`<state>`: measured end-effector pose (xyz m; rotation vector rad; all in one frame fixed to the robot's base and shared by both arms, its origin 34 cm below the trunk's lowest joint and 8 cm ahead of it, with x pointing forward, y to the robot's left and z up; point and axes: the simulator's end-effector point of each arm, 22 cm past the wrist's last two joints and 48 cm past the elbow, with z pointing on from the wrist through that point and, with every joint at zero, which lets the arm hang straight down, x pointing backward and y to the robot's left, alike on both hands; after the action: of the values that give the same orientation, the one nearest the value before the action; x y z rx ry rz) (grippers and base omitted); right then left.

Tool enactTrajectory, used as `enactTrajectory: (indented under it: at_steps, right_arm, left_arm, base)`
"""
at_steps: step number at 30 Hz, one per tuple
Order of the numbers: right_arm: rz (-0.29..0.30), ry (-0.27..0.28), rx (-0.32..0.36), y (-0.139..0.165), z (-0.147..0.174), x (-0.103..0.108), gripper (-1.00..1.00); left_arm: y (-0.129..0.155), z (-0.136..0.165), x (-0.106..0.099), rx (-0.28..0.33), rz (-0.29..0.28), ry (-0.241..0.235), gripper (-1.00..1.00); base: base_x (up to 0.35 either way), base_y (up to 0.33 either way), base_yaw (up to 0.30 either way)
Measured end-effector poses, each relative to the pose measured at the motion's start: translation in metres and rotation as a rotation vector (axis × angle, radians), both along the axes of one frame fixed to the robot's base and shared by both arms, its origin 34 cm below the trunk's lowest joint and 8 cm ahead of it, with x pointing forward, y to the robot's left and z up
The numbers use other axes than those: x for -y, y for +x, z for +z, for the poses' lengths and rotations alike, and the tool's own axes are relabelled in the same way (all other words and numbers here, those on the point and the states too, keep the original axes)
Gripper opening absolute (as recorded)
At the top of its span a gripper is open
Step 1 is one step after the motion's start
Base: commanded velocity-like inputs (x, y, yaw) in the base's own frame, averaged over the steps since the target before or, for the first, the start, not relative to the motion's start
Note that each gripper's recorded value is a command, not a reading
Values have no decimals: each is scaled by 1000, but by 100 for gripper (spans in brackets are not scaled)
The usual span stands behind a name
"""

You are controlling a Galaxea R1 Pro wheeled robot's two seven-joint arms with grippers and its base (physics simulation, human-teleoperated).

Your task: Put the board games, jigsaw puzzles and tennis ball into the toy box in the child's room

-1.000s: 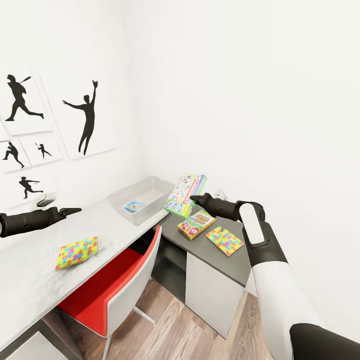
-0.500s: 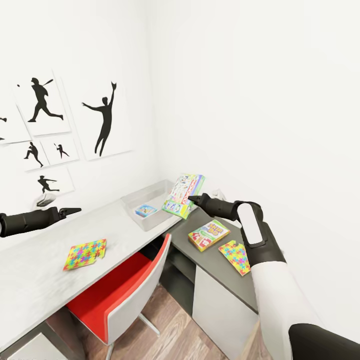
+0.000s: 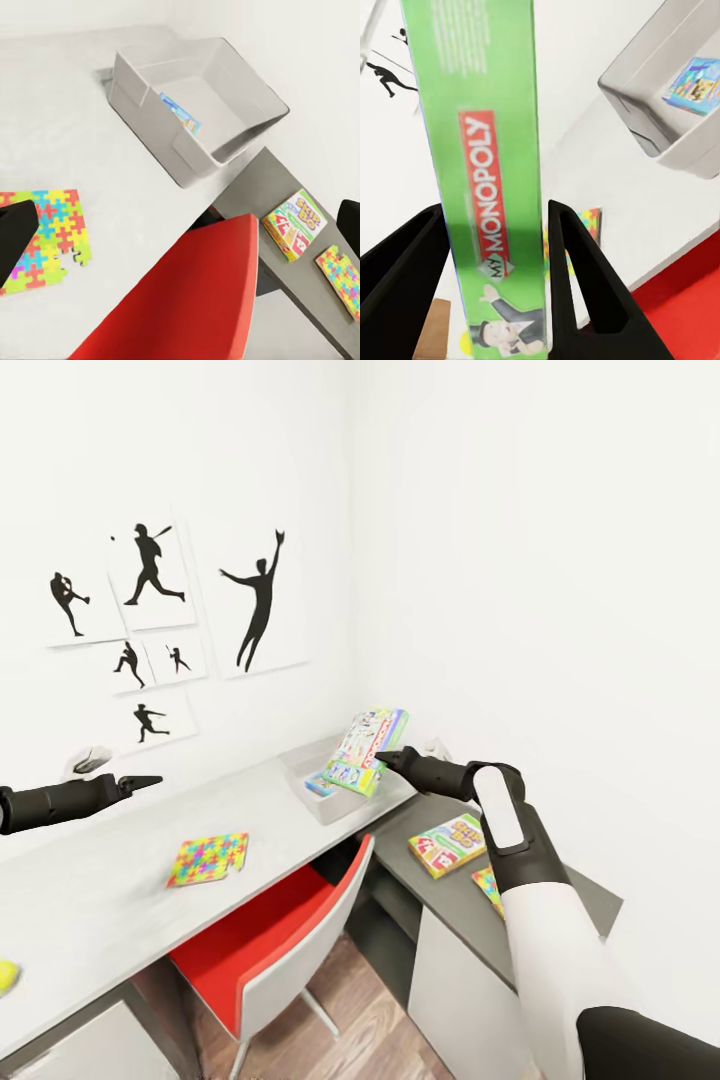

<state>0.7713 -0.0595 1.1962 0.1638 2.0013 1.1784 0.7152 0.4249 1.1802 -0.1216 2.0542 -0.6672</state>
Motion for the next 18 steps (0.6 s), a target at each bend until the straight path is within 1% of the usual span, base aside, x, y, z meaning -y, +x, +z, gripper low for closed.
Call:
enactTrajectory:
  at_steps: [13,18]
  right_arm:
    - [2,5,15,-2,9,-2,-100]
    - [3,7,32,-4,18,-1,-100]
  left_arm:
    - [-2,5,0,9,-1,-1,100]
    - [-2,7,0,12,-1,-1,100]
  base:
    - [84,-4,268]
    - [126,-132,268]
